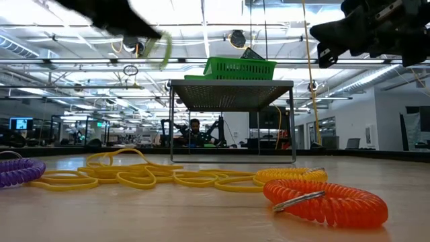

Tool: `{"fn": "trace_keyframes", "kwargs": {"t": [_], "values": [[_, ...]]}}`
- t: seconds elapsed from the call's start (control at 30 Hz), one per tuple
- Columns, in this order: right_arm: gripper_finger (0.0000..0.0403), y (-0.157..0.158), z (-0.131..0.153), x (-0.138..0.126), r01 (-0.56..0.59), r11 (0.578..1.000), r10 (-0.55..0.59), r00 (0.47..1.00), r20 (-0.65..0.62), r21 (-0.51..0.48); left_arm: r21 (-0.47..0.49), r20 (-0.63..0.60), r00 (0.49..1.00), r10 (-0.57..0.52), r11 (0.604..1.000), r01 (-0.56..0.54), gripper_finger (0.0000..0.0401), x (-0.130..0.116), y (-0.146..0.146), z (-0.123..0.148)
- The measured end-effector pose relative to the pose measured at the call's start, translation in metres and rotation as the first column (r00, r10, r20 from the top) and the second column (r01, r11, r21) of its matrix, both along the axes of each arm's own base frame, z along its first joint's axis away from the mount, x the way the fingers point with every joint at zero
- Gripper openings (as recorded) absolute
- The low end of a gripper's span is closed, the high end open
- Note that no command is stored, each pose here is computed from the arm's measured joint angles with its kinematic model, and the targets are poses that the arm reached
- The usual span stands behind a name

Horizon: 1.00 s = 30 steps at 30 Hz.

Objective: Pick & Place Office Desk Supplies
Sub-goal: Put the green spring keychain into the right green bin on the shelf

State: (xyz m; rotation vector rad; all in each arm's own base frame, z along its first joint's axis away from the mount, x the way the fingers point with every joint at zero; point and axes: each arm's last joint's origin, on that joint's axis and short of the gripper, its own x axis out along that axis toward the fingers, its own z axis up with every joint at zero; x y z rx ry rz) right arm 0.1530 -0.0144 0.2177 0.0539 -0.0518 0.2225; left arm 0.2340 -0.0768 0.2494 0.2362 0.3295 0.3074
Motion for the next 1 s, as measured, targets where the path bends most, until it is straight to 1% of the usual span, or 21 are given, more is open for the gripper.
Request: {"fn": "trace_keyframes", "kwargs": {"t": [0.13,0.2,0.27,0.37,0.53,0.63,0.73,0.87,1.0], "values": [[0.0008,0.003,0.001,0.005,0.053,0.999,-0.053,0.998,0.028,0.009,0.1,0.056,0.994,-0.098,0.991,0.092,0.0009,0.016,0.006,0.012],[0.0015,0.005,0.001,0.008,0.084,0.996,-0.085,0.996,0.037,0.019,0.127,0.085,0.988,-0.133,0.984,0.121,0.0008,0.026,0.011,0.015],[0.0029,0.008,0.001,0.011,0.09,0.996,-0.091,0.995,0.052,0.022,0.141,0.1,0.981,-0.165,0.979,0.15,0.001,0.037,0.015,0.014],[0.0066,0.012,0.002,0.016,0.059,0.998,-0.061,0.995,0.081,0.023,0.164,0.083,0.974,-0.209,0.967,0.193,0.0015,0.056,0.019,0.013],[0.015,0.02,0.003,0.024,0.018,1.0,-0.02,0.988,0.154,0.013,0.205,0.065,0.955,-0.288,0.941,0.27,0.0007,0.092,0.018,0.02],[0.0195,0.023,0.0,0.03,0.067,0.998,-0.067,0.983,0.174,0.007,0.235,0.07,0.942,-0.327,0.923,0.303,0.0014,0.111,0.015,0.028],[0.0226,0.026,0.0,0.039,0.125,0.992,-0.12,0.98,0.158,-0.024,0.266,0.075,0.938,-0.338,0.914,0.307,0.002,0.127,0.011,0.034],[0.0237,0.032,0.005,0.055,0.106,0.993,-0.098,0.985,0.144,-0.051,0.283,0.041,0.941,-0.336,0.907,0.312,0.0015,0.144,0.011,0.038],[0.0224,0.038,0.006,0.071,0.088,0.993,-0.078,0.99,0.116,-0.083,0.278,-0.007,0.946,-0.323,0.908,0.312,0.0007,0.154,0.015,0.039]]}}
